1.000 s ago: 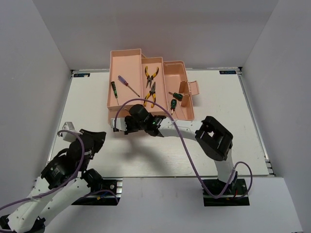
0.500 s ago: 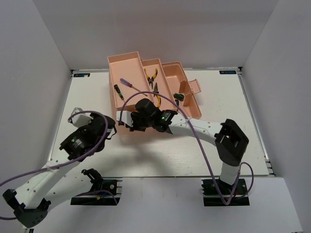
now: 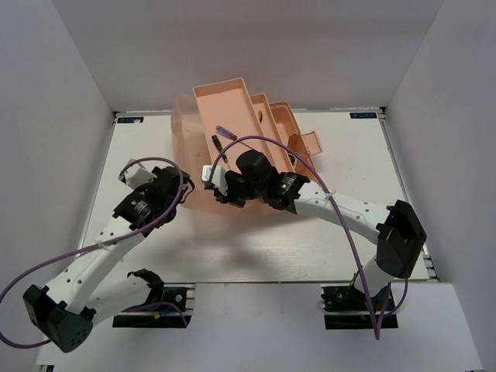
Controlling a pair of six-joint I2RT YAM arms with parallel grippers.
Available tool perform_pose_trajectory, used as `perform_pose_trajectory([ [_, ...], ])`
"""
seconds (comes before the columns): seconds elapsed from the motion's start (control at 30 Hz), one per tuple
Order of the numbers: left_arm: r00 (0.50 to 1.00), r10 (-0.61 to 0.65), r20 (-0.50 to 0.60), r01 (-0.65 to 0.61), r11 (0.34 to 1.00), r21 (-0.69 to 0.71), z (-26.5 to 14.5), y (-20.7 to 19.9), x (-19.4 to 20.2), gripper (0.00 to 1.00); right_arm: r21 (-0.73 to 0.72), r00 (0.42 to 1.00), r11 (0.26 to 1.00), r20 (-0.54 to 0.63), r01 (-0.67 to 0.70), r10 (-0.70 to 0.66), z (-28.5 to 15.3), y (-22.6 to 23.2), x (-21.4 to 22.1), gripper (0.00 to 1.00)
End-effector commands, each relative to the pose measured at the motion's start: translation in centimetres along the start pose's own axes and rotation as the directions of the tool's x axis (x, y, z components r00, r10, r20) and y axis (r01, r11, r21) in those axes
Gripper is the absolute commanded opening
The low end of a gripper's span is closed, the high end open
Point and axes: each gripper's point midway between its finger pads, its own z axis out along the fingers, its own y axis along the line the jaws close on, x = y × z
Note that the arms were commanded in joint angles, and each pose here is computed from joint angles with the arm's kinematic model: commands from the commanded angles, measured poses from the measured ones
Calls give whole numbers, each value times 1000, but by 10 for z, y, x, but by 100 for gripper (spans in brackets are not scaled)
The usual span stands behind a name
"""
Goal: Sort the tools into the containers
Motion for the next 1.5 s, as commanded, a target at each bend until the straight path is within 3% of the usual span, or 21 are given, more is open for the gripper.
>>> perform_pose_trajectory([
  [0.0,999,51,4,-51,999,-2,7,-6,-12,66,178,970,983,230,36,-77,-41,-44,-78,0],
  [0.33,999,-34,37,36,997,-71,22,18,-43,67,195,972,981,233,-18,-29,-48,-47,-77,0],
  [0.47,997,-41,-69,36,997,-74,42,29,-15,67,213,964,976,266,-47,-12,-54,-52,-82,0],
  [0.63,979,-42,-198,43,999,2,72,8,10,67,222,962,972,272,-78,15,-59,-54,-77,0],
  [0.93,948,-1,-319,61,982,181,108,-57,15,66,181,962,979,271,-94,42,-57,-46,-64,0],
  [1.03,943,-11,-332,92,969,229,110,-68,11,66,120,963,989,262,-89,55,-56,-36,-63,46],
  [1.07,939,-8,-344,94,968,234,112,-69,14,66,87,965,992,256,-89,64,-60,-29,-64,53],
  [1.17,930,-9,-367,100,968,230,118,-68,19,66,41,957,995,280,-87,72,-72,-21,-69,58],
  [1.27,925,-5,-380,105,964,243,121,-75,20,66,60,941,997,337,-48,25,-94,-18,-77,58],
  [1.37,926,-3,-377,99,967,236,126,-74,18,66,234,929,972,366,-38,-52,-121,-43,-89,50],
  [1.4,929,-4,-371,102,964,246,125,-79,14,66,375,944,924,326,-76,-55,-135,-68,-83,44],
  [1.43,930,-4,-367,103,963,251,126,-83,12,66,441,948,895,308,-69,-79,-144,-80,-83,34],
  [1.47,926,7,-377,94,964,250,128,-81,15,66,542,954,835,288,-91,-83,-158,-102,-79,0],
])
